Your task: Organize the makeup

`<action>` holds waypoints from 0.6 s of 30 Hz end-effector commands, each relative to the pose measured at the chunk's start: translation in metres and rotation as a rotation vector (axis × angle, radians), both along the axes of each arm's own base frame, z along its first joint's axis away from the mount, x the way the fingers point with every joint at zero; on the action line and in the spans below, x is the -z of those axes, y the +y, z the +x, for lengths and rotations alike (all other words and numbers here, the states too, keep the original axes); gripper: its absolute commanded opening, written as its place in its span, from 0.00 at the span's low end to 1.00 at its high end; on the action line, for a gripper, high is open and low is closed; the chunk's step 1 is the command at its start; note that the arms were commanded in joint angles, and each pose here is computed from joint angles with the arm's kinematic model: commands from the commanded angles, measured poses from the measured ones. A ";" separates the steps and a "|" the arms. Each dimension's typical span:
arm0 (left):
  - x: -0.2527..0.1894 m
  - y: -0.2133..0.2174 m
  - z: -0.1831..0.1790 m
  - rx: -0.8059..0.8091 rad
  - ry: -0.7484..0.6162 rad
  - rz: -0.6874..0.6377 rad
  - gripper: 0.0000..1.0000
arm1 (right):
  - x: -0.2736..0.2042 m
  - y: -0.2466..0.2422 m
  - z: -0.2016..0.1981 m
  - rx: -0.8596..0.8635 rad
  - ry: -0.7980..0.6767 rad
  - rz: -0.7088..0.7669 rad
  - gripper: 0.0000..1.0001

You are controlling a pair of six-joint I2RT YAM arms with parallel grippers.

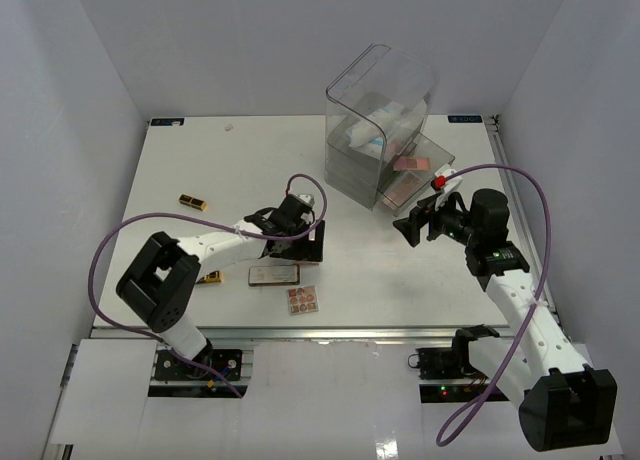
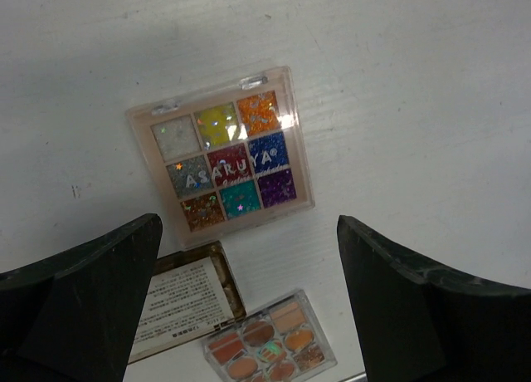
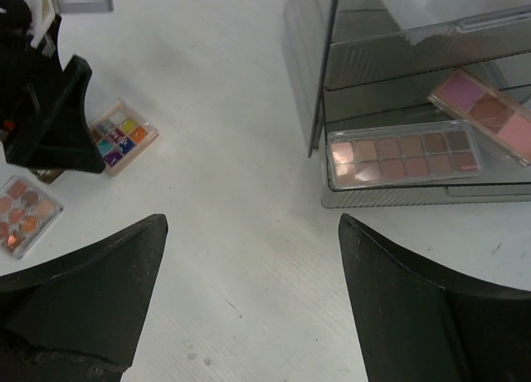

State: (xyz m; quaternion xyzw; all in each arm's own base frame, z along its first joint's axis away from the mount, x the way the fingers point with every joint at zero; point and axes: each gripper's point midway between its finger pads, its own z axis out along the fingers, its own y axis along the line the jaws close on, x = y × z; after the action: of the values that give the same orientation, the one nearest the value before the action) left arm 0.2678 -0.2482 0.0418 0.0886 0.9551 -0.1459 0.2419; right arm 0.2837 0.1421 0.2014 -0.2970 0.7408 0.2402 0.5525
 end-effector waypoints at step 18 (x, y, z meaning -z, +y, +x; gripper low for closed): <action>0.020 -0.002 0.027 -0.158 -0.061 0.211 0.97 | -0.030 -0.009 0.007 0.079 -0.076 0.077 0.90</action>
State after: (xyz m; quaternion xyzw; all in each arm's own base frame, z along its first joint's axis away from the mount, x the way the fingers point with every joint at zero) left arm 0.2906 -0.2512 0.0246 0.0451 0.9631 -0.0435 0.2619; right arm 0.2881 0.1365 0.2206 -0.2600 0.7337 0.2398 0.5801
